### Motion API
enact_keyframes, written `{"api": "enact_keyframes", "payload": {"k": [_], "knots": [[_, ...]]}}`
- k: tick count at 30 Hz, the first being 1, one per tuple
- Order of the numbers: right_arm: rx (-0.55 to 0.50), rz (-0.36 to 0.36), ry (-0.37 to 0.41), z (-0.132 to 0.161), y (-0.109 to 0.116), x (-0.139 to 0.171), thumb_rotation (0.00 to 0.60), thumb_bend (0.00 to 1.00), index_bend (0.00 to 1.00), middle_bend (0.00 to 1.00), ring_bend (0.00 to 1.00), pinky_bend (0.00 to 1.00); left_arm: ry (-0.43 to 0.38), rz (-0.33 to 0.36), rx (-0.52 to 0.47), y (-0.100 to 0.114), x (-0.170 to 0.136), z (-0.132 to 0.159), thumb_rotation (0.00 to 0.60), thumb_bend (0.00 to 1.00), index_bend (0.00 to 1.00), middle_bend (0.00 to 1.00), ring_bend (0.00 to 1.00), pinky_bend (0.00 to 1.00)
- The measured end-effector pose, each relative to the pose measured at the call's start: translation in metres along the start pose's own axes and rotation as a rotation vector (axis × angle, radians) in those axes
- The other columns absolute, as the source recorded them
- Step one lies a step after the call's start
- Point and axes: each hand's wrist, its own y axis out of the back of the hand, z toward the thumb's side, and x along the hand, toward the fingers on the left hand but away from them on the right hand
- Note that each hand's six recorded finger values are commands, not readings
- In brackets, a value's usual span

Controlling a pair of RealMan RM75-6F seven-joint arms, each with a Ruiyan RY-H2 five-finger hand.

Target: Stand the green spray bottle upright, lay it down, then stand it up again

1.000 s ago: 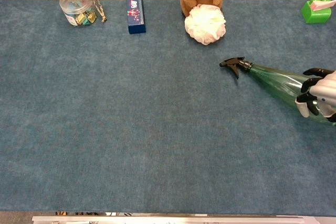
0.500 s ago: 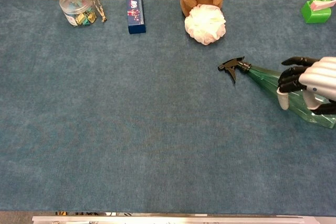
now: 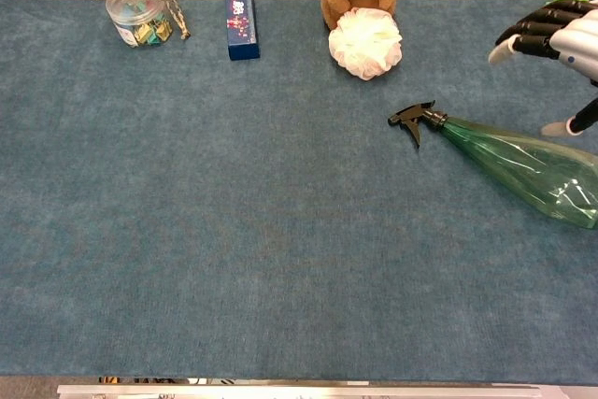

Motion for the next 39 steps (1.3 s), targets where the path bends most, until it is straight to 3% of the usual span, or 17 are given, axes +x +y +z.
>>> {"api": "enact_keyframes", "payload": {"k": [9, 15, 24, 39], "knots": [[0.08, 0.012, -0.089, -0.024, -0.019, -0.039, 0.6, 0.0, 0.14, 0.08, 0.03, 0.08, -0.002, 0.001, -0.004, 0.001, 0.0, 0.0, 0.6, 0.13, 0.34, 0.35, 0.39, 0.7], [0.099, 0.031, -0.106, -0.027, -0.034, -0.064, 0.6, 0.0, 0.14, 0.08, 0.03, 0.08, -0.005, 0.002, -0.007, 0.001, -0.001, 0.0, 0.6, 0.13, 0.34, 0.35, 0.39, 0.7], [0.101, 0.051, -0.086, -0.018, -0.054, -0.087, 0.6, 0.0, 0.14, 0.07, 0.02, 0.08, -0.005, 0.006, -0.015, 0.003, -0.001, 0.0, 0.6, 0.13, 0.34, 0.35, 0.39, 0.7], [0.105, 0.08, -0.036, 0.0, -0.078, -0.099, 0.6, 0.0, 0.14, 0.07, 0.02, 0.08, -0.002, 0.011, -0.023, 0.005, -0.001, -0.002, 0.6, 0.13, 0.34, 0.35, 0.39, 0.7]]}}
